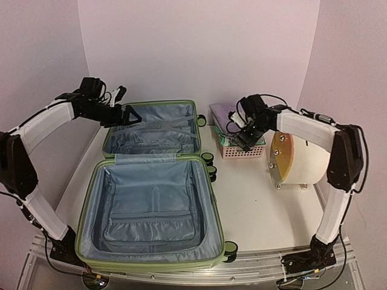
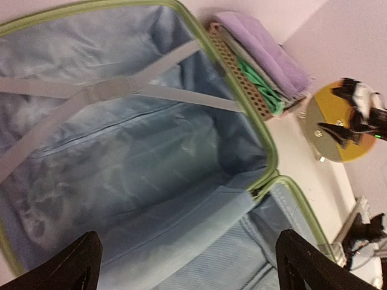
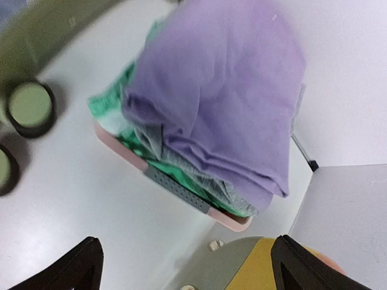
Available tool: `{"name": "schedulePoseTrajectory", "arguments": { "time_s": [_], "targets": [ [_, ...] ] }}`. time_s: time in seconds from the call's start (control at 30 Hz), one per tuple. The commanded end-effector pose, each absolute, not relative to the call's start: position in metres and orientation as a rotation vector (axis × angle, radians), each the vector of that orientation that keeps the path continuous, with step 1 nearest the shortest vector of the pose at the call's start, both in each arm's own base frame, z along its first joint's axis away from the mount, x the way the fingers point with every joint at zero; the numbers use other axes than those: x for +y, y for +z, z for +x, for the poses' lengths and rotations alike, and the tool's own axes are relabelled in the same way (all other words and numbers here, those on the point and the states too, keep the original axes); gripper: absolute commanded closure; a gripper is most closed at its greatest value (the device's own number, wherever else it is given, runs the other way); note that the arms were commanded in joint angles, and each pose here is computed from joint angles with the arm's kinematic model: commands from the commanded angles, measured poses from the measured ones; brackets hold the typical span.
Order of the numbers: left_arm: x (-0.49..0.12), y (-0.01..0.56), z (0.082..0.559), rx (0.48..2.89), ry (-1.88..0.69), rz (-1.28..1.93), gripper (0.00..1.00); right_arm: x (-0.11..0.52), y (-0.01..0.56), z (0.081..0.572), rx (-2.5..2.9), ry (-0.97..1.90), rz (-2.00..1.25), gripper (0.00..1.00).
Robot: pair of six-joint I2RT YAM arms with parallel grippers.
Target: Open, take out, and arrange the luggage
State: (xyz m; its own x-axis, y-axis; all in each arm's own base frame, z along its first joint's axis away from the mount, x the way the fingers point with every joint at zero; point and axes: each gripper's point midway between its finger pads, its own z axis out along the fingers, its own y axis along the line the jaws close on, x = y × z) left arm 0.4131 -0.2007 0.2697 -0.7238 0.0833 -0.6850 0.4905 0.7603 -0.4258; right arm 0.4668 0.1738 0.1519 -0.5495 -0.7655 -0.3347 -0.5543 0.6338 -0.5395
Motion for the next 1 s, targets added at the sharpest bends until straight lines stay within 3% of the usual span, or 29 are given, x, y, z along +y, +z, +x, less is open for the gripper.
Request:
{"name": "schedulePoseTrajectory", "arguments": {
  "time_s": [0.0,0.17,0.37,0.6,0.77,0.97],
  "targets": [
    [-0.124,0.329,0.416,1.978,-0.452,0.304,0.00,0.223,0.254,0.443,2.068,0.028,-0.706,0.02],
    [-0.089,0.339,0.361,1.688,-0.309,0.259,0.00,0.219,0.260,0.387,1.849,0.321,-0.562,0.02],
    [-0.076,0.263,0.327,1.778,-0.297,0.233,0.00,0.193,0.201,0.327,1.823,0.558,-0.382,0.02],
    [-0.035,0.223,0.309,1.812,-0.161,0.067,0.00,0.155,0.167,0.300,1.777,0.496,-0.245,0.02],
    [-0.008,0.201,0.304,1.836,-0.036,-0.069,0.00,0.109,0.179,0.296,1.649,0.410,-0.032,0.02],
    [-0.005,0.196,0.300,1.789,-0.043,-0.093,0.01,0.095,0.186,0.300,1.620,0.295,-0.032,0.02]
  ]
}}
